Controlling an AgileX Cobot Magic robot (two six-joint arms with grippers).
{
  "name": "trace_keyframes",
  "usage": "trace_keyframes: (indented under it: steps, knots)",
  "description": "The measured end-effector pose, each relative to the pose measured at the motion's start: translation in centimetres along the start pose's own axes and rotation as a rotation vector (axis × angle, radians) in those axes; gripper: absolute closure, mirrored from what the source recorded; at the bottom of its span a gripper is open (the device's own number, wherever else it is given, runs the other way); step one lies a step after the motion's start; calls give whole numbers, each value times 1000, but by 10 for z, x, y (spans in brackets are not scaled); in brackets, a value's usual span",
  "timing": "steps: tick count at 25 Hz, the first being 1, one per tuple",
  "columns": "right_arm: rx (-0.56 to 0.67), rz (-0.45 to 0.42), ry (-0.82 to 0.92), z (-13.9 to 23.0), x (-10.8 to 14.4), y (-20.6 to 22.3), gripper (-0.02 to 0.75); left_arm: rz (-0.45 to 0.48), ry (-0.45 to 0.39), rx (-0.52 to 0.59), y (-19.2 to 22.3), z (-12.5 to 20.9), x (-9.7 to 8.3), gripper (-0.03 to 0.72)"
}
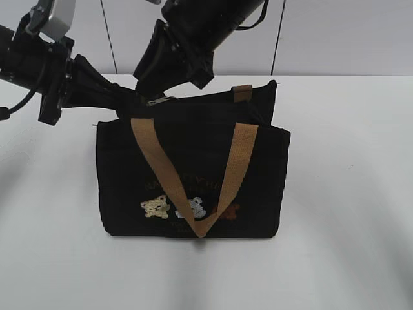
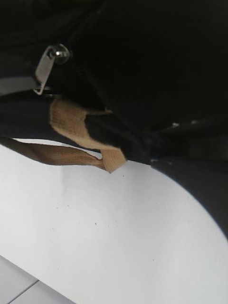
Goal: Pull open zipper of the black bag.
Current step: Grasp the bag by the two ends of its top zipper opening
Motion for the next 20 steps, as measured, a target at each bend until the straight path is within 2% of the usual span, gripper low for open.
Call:
trace_keyframes:
  steps: [3,8,20]
  knots:
    - [4,-11,4,2,0,2,523,0,0,0,0,0,0,631]
    - [38,-74,23,15,1,15,513,1,-1,0,0,0,0,631]
    - [67,-44,7,18,-3,15,503,2,0,0,0,0,0,631]
Point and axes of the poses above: a point on each arm's last joint axis where the gripper is mounted, y pointing out along that axis toward the gripper, x along the wrist's bending axis when the last joint is at zero, z = x × y, the point moved 2 cm from there along y, pointing out along that axis toward the gripper, and after that the axes turned 7 degrees about y, right-handed, at the moved point
